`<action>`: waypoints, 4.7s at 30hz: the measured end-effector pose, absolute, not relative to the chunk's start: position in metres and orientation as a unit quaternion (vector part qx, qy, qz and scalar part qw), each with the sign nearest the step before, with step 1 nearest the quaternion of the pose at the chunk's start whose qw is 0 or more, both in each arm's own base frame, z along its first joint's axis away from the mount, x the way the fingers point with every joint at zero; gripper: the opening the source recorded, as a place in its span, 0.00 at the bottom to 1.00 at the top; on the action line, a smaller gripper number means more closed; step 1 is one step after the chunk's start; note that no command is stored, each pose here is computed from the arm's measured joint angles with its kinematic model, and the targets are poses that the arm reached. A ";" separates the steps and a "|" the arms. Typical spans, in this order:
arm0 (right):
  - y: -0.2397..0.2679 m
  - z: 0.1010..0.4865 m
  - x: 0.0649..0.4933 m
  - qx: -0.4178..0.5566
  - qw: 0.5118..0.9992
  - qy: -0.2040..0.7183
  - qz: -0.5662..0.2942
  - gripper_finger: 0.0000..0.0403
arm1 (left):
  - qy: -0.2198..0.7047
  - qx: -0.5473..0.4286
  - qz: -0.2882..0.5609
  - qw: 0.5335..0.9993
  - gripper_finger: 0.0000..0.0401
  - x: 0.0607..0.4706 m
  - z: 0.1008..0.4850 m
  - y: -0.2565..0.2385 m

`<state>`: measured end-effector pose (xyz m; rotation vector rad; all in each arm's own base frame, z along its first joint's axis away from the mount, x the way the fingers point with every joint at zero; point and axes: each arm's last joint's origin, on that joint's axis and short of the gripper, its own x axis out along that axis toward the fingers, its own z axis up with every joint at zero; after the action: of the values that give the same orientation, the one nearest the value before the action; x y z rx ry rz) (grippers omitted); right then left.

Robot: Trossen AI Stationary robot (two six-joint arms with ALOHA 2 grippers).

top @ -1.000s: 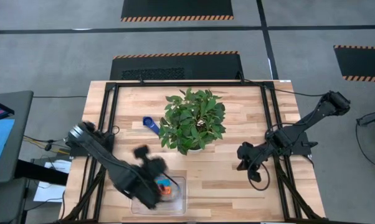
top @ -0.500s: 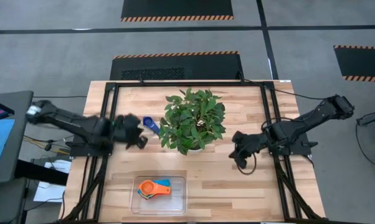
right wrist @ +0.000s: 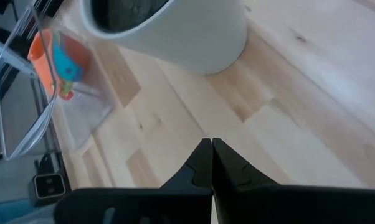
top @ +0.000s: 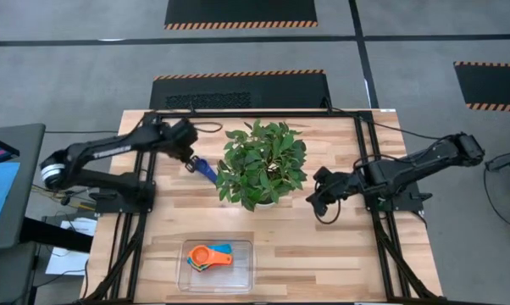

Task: Nest measuring cups in basket
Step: Stack the dark blue measuring cup on the orange measuring cup

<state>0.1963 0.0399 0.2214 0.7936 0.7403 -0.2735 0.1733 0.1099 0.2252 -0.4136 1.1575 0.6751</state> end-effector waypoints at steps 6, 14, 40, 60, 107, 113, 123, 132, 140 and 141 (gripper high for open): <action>0.040 0.221 0.196 0.363 0.853 0.353 -0.125 0.03 | 0.638 -0.077 0.204 0.739 0.00 0.206 0.234 0.134; 0.040 0.221 0.196 0.362 0.853 0.354 -0.123 0.03 | 0.727 -0.100 0.105 0.671 0.04 0.227 0.213 0.144; 0.039 0.221 0.196 0.357 0.856 0.350 -0.134 0.03 | 0.692 -0.030 0.101 0.714 0.43 0.238 0.185 0.151; 0.048 0.221 0.194 0.349 0.858 0.360 -0.114 0.03 | 0.692 0.014 0.072 0.718 0.43 0.232 0.163 0.147; 0.051 0.221 0.193 0.361 0.852 0.360 -0.115 0.03 | 0.690 0.034 0.030 0.723 0.37 0.226 0.141 0.130; 0.051 0.221 0.193 0.362 0.852 0.360 -0.115 0.03 | 0.688 0.020 0.033 0.725 0.36 0.226 0.140 0.130; 0.051 0.221 0.193 0.362 0.852 0.360 -0.115 0.03 | 0.680 -0.084 0.055 0.726 0.02 0.228 0.139 0.118; 0.051 0.221 0.193 0.362 0.852 0.361 -0.114 0.03 | 0.724 -0.139 0.030 0.675 0.00 0.217 0.172 0.092; 0.051 0.221 0.193 0.363 0.851 0.362 -0.112 0.03 | 0.685 -0.235 0.094 0.683 0.00 0.190 0.235 0.054; 0.051 0.221 0.193 0.363 0.851 0.362 -0.112 0.03 | 0.674 -0.253 0.110 0.685 0.00 0.185 0.242 0.048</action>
<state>0.1932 0.0509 0.2209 0.7640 0.7621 -0.2358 0.1854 0.0476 0.2421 -0.5663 1.5105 0.2474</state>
